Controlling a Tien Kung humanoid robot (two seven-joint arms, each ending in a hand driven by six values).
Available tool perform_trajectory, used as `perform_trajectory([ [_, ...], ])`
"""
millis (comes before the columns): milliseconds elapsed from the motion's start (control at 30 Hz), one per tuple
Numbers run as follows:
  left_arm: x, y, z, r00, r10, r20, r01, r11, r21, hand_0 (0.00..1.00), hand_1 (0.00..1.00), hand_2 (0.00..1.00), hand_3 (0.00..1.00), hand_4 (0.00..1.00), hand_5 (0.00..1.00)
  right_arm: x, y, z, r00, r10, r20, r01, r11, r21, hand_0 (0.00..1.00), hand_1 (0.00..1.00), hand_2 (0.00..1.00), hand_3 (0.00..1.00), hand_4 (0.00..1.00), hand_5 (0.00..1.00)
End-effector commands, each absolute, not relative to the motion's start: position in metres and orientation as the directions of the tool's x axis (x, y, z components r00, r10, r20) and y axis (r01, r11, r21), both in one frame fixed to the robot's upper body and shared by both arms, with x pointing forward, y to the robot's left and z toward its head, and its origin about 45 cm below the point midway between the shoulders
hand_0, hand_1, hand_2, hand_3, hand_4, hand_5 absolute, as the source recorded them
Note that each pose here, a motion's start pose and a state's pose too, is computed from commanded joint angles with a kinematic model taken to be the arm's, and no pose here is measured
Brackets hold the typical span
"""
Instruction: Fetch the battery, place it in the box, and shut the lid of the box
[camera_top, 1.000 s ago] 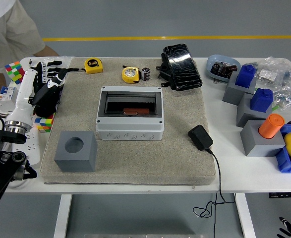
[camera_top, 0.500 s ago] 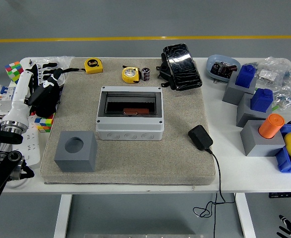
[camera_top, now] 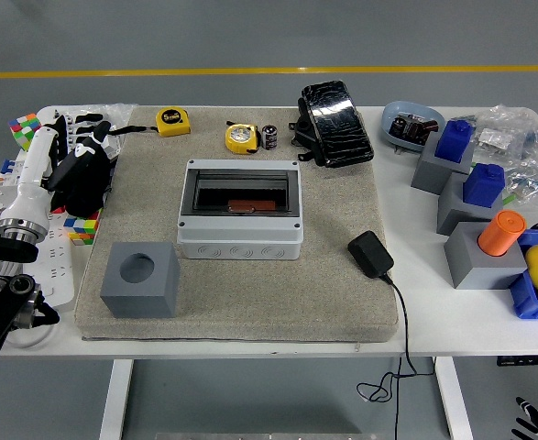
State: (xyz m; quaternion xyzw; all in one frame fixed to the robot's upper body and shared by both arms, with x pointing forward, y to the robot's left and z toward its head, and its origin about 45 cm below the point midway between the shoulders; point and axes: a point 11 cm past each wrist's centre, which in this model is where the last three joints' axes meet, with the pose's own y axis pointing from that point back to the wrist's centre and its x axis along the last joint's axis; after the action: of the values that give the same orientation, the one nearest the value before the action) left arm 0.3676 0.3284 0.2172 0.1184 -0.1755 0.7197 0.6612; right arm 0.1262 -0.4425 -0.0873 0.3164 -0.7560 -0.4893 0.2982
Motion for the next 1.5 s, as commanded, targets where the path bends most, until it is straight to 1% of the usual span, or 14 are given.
perform_trajectory([
  [567, 0.370, 0.331, 0.222, -0.092, 0.911, 0.402, -0.994, -0.058, -0.097, 0.440, 0.606, 0.628, 0.691, 0.998, 0.807, 0.128, -0.445, -0.086, -0.623, -0.768, 0.147, -0.182, 0.326, 0.928, 0.625, 0.685, 0.667, 0.549, 0.917, 0.491],
  [967, 0.367, 0.327, 0.217, -0.068, 0.912, 0.404, -0.996, -0.040, -0.078, 0.436, 0.603, 0.627, 0.692, 0.998, 0.816, 0.124, -0.441, -0.088, -0.631, -0.763, 0.143, -0.176, 0.320, 0.931, 0.625, 0.685, 0.668, 0.549, 0.916, 0.491],
  [1067, 0.373, 0.327, 0.226, -0.074, 0.912, 0.403, -0.994, -0.037, -0.100, 0.436, 0.603, 0.627, 0.692, 0.998, 0.816, 0.141, -0.440, -0.084, -0.630, -0.766, 0.127, -0.202, 0.320, 0.926, 0.625, 0.685, 0.668, 0.549, 0.916, 0.491],
  [1167, 0.378, 0.324, 0.233, -0.048, 0.902, 0.430, -0.994, 0.000, -0.110, 0.434, 0.601, 0.623, 0.689, 0.998, 0.818, 0.152, -0.441, -0.080, -0.609, -0.784, 0.118, -0.232, 0.319, 0.919, 0.625, 0.685, 0.668, 0.548, 0.916, 0.492],
  [1233, 0.377, 0.323, 0.231, -0.040, 0.899, 0.435, -0.995, 0.006, -0.103, 0.434, 0.601, 0.623, 0.689, 0.998, 0.818, 0.147, -0.446, -0.080, -0.610, -0.781, 0.136, -0.217, 0.329, 0.919, 0.625, 0.685, 0.668, 0.548, 0.916, 0.492],
  [1367, 0.369, 0.325, 0.220, -0.060, 0.913, 0.404, -0.996, -0.026, -0.089, 0.433, 0.599, 0.621, 0.688, 0.998, 0.820, 0.132, -0.456, -0.080, -0.621, -0.766, 0.166, -0.183, 0.348, 0.920, 0.625, 0.685, 0.668, 0.548, 0.916, 0.492],
  [1500, 0.367, 0.323, 0.216, -0.058, 0.917, 0.395, -0.996, -0.028, -0.080, 0.433, 0.599, 0.621, 0.688, 0.998, 0.820, 0.132, -0.455, -0.080, -0.625, -0.764, 0.162, -0.188, 0.349, 0.918, 0.625, 0.685, 0.668, 0.548, 0.916, 0.492],
])
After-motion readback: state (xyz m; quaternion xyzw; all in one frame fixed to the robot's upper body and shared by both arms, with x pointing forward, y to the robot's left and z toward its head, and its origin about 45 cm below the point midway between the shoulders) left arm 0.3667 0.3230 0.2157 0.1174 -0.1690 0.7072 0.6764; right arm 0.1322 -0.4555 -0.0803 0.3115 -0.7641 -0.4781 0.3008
